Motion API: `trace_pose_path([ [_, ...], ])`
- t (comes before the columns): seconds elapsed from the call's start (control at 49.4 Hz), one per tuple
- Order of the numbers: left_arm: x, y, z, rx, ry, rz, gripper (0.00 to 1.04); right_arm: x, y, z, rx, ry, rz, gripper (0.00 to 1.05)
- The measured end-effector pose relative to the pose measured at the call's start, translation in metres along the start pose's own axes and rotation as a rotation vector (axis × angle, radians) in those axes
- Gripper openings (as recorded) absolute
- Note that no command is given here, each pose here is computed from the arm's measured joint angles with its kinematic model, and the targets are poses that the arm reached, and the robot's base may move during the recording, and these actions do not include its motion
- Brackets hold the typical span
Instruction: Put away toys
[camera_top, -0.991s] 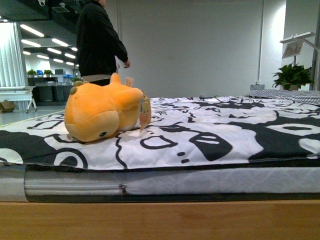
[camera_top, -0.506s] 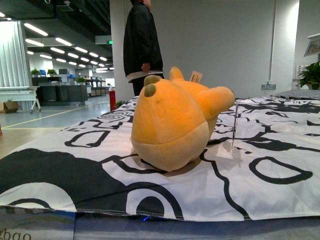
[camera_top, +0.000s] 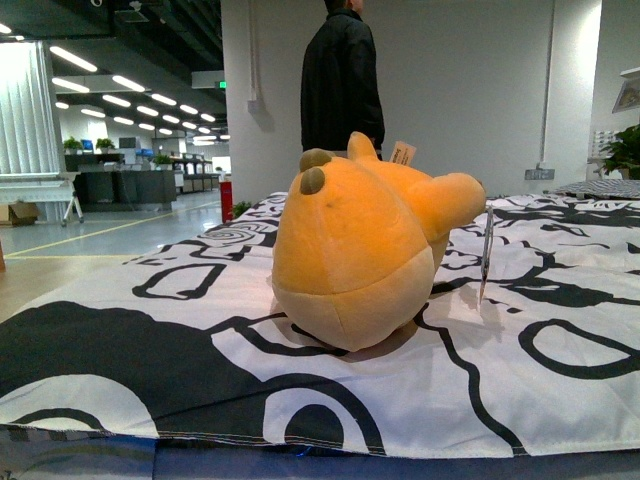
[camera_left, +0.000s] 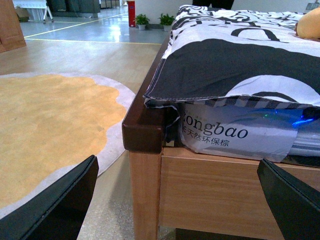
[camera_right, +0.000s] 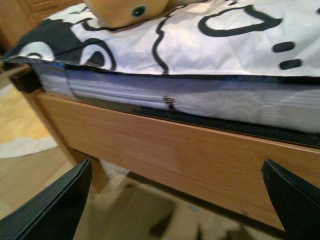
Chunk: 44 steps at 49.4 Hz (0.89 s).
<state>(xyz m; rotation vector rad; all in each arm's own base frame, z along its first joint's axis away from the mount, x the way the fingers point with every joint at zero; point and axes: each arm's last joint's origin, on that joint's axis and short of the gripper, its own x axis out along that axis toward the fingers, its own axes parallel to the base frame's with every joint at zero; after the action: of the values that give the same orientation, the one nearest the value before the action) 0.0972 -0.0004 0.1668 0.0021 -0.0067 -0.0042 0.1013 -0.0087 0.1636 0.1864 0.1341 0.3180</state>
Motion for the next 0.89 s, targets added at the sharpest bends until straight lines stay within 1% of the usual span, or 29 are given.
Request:
trace_pose_path([
  [0.081,0.000,0.000,0.000,0.000,0.000,0.000,0.99,-0.001,-0.002,0.007,0.013,-0.021,0.034,1.04],
  [0.263,0.000,0.000,0.000,0.000,0.000,0.000,0.99,0.001,-0.005,0.028,0.000,-0.087,0.020,1.04],
  [0.344,0.000,0.000,0.000,0.000,0.000,0.000,0.99,0.008,-0.006,0.045,-0.026,-0.125,0.007,1.04],
  [0.465,0.000,0.000,0.000,0.000,0.000,0.000,0.99,0.028,-0.006,0.075,-0.061,-0.172,0.012,1.04],
  [0.607,0.000,0.000,0.000,0.000,0.000,0.000,0.99,0.056,0.004,0.111,-0.113,-0.214,0.030,1.04],
  [0.89,0.000,0.000,0.000,0.000,0.000,0.000,0.99,0.107,0.019,0.141,-0.170,-0.215,0.044,1.04],
])
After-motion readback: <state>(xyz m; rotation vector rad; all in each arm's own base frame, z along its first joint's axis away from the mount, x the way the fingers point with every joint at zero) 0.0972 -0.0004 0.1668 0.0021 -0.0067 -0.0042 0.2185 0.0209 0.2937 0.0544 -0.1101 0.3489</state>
